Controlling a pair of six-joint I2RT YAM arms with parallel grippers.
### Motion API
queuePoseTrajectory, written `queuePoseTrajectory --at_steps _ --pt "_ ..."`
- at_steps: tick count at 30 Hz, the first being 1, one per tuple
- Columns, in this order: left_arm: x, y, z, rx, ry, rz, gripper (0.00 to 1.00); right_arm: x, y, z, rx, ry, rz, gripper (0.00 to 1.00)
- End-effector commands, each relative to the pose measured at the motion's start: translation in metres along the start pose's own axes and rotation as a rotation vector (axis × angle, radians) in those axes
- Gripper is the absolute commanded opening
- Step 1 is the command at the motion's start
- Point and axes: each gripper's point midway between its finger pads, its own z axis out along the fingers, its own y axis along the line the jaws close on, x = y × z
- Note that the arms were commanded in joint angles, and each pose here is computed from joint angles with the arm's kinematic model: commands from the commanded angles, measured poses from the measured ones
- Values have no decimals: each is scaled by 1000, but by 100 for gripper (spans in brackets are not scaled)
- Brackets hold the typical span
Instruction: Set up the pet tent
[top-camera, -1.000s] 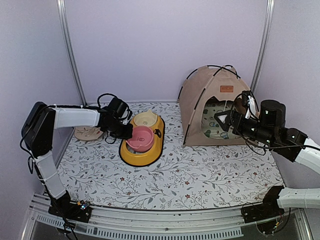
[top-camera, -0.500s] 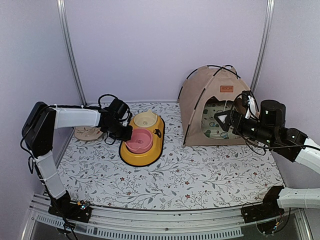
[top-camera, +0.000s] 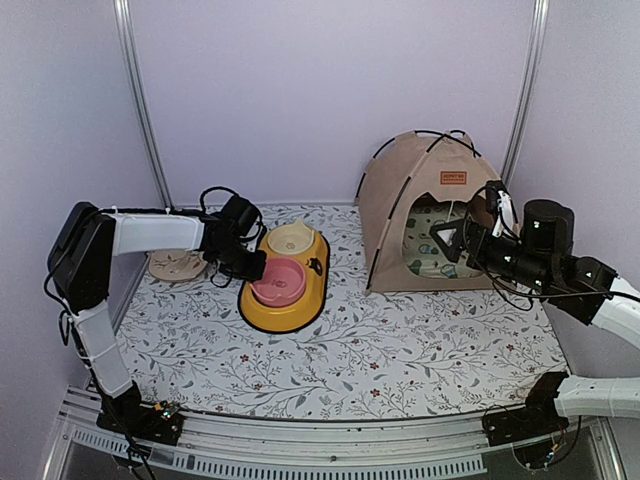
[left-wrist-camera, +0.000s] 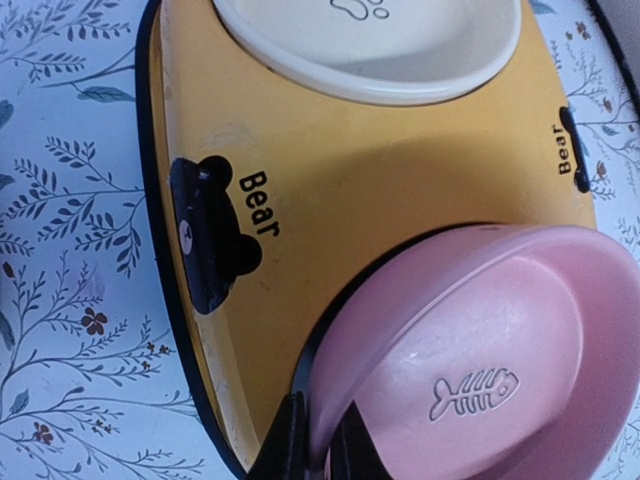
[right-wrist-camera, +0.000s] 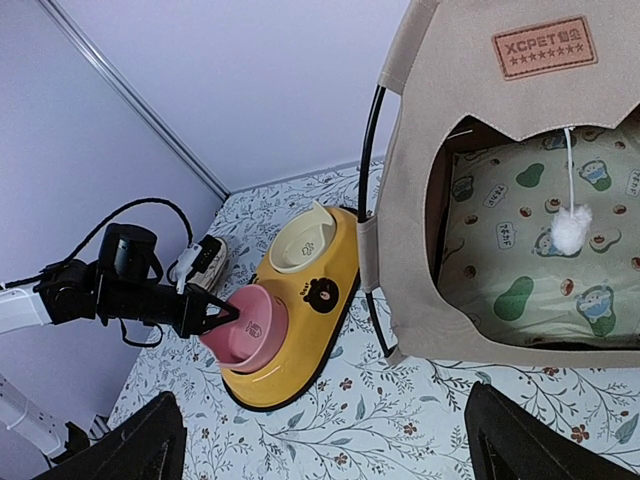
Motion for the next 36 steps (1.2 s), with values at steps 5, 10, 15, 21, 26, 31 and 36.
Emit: queuePoseTrajectory --at_steps 5,10,15,21,26,31,36 --pt "-24 -22 -6 61 -66 17 3 -8 2 -6 -3 -29 8 99" --pt "-21 -22 -5 61 -55 20 5 -8 2 -5 -4 -31 11 99" --pt "-20 -22 -5 60 -50 22 6 -7 2 -5 -6 -28 10 99" --pt "-20 -21 -3 56 -49 23 10 -8 2 -5 -5 -29 11 99" --pt "-21 -21 -4 53 -51 20 16 -7 2 -6 -4 -28 10 99" --pt "-22 -20 -5 49 -56 20 21 -8 2 -7 -4 -31 11 99" --pt "-26 -17 -10 28 -76 22 24 -8 2 -7 -4 -29 9 99"
